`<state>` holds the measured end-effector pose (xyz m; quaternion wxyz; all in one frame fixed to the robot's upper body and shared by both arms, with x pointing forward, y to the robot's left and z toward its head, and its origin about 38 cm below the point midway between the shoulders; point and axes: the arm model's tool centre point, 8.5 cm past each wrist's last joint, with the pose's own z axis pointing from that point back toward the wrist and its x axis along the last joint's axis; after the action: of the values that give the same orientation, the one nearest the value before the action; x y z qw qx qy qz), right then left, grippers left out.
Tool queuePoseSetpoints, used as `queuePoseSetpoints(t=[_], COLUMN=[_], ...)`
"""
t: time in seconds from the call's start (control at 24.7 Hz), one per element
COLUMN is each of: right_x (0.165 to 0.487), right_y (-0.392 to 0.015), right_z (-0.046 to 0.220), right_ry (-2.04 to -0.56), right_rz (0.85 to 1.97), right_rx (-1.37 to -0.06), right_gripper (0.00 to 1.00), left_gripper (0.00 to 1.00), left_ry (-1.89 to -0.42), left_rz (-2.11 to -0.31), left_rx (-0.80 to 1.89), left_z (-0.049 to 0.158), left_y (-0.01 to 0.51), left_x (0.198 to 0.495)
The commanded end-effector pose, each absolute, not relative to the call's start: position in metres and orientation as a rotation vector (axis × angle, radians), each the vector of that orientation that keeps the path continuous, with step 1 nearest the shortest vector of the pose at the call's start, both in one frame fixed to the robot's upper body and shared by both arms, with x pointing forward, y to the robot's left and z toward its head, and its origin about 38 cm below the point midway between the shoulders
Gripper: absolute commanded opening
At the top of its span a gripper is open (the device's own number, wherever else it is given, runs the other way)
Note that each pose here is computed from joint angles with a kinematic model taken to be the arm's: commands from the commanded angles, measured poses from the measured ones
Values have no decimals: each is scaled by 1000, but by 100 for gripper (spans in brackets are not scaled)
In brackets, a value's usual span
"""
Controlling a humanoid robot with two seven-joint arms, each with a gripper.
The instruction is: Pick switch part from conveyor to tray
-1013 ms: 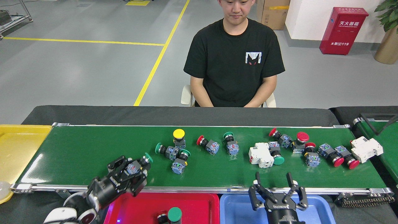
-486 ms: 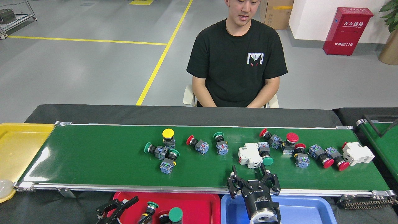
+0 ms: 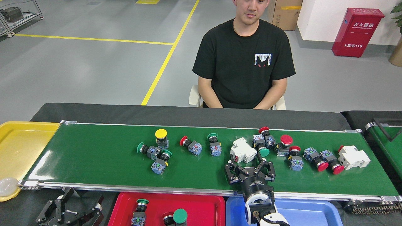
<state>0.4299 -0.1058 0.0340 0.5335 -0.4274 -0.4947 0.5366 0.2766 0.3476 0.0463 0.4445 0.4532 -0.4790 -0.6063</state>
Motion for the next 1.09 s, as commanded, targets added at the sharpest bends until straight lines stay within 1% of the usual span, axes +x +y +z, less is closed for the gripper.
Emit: queuePoseSetpoints(t=[0.0, 0.12, 0.16, 0.2, 0.24, 0.28, 0.32, 0.36, 0.41, 0.49, 0.57, 0.65, 0.73, 0.77, 0.85, 0.89, 0.93, 0.97, 1.05], right_x=[445, 456, 460, 462, 464, 466, 466, 466, 466, 467, 466, 455, 437, 427, 400, 379, 348, 325, 289], right_y=[-101, -92, -90, -90, -89, -90, -89, -88, -86, -85, -83, -81, -74, -80, -99, -110, -122, -137, -168], right_z=[47, 48, 46, 45, 44, 43, 43, 43, 44, 49, 64, 70, 82, 86, 91, 89, 84, 80, 70], right_ry=[-1202, -1194, -1186, -1176, -1169, -1162, -1155, -1156, -1173, -1199, -1251, -1307, -1420, -1464, -1550, -1593, -1650, -1680, -1712], right_rz=[1271, 1287, 1299, 1309, 1320, 1329, 1341, 1351, 1361, 1362, 1338, 1334, 1345, 1359, 1423, 1460, 1496, 1534, 1608], right_rx=[-1031, -1017, -1014, -1012, -1010, -1006, -995, -984, -974, -975, -995, -983, -949, -951, -958, -932, -859, -805, -709], right_gripper=[99, 99, 97, 91, 74, 45, 20, 9, 3, 2, 2, 2, 2, 2, 2, 2, 2, 4, 9], left_gripper=[100, 100, 100, 100, 100, 100, 100, 100, 100, 100, 100, 100, 100, 100, 100, 100, 99, 98, 88], left_ry=[-1172, -1213, -1235, -1242, -1240, -1232, -1217, -1207, -1192, -1170, -1146, -1136, -1130, -1126, -1116, -1116, -1112, -1102, -1077], left_rz=[-1558, -1663, -1700, -1723, -1741, -1755, -1758, -1759, -1756, -1749, -1747, -1739, -1735, -1730, -1723, -1722, -1716, -1711, -1687], left_rx=[1132, 1097, 1080, 1065, 1052, 1043, 1032, 1026, 1017, 1001, 987, 979, 980, 981, 984, 985, 987, 984, 969], left_z=[48, 50, 52, 54, 56, 58, 59, 58, 55, 49, 44, 42, 43, 43, 42, 42, 43, 40, 32], left_y=[336, 301, 288, 279, 273, 268, 267, 268, 270, 276, 282, 286, 289, 291, 295, 296, 299, 302, 311], left_x=[284, 306, 313, 319, 326, 336, 345, 351, 358, 368, 377, 385, 392, 392, 393, 393, 393, 392, 390])
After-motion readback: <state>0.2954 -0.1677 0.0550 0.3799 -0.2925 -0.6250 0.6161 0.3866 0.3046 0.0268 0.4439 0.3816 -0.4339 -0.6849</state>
